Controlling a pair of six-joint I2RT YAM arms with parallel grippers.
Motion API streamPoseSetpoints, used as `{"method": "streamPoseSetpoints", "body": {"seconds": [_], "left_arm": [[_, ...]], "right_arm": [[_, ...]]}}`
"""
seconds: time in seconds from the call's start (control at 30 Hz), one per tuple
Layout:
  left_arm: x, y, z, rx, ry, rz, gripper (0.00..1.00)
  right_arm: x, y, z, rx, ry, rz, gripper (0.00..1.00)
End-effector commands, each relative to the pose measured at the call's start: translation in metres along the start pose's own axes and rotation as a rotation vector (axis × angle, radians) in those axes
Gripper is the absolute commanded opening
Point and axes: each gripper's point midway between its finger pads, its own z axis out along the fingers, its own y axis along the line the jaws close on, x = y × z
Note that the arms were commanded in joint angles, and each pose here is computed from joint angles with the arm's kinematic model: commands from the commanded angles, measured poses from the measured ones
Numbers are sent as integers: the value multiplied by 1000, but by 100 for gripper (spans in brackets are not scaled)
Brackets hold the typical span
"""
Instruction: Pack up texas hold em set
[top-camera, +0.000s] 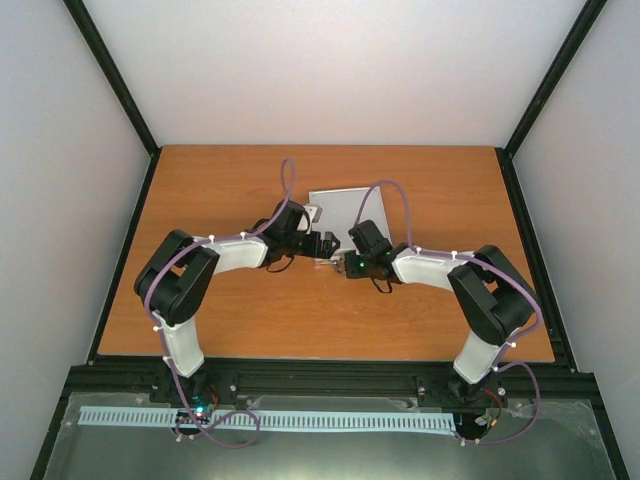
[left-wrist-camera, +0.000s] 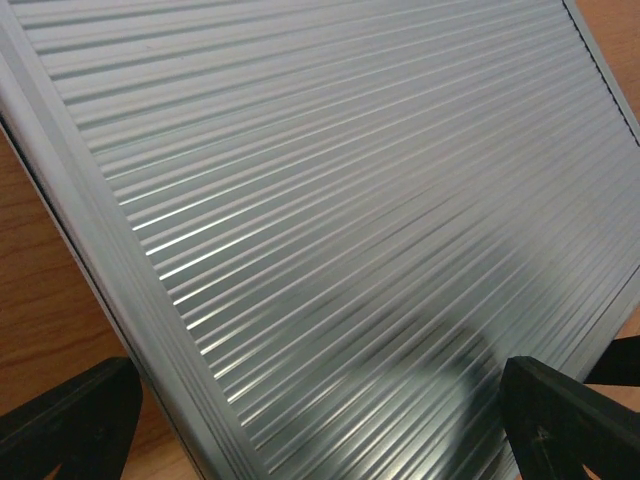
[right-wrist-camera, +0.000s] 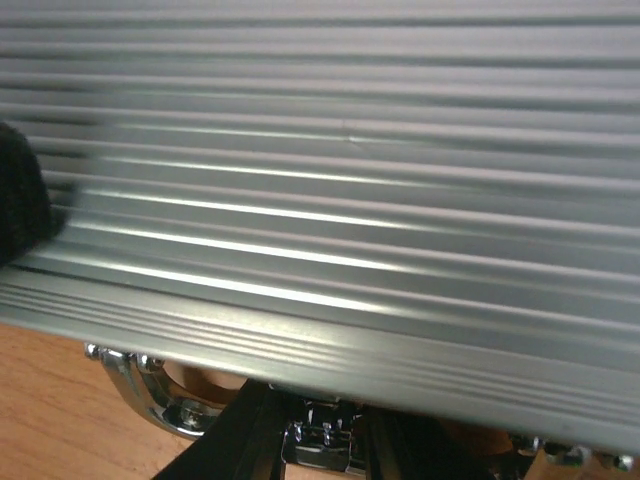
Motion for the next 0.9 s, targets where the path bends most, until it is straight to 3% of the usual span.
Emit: {"method": "streamPoseSetpoints", "body": {"seconds": [0.0,0.2,0.3,0.5,0.87], "left_arm": [[129,85,-1,-318,402,-19,100],[130,87,0,-328,407,-15,100],[130,87,0,-328,408,-16,100],[131,87,1,-331,414,-16,100],[133,90,5,-334,425,-13,100]], "right_arm": [[-109,59,-73,-324,-358,67,14],[-115,58,-86,-410,-344,112,13],[-116,52,-89,-456,-345,144,7],[-114,51,-94,-571,-312,179,3],[-113,53,-87,-676,-152,275,3]]}}
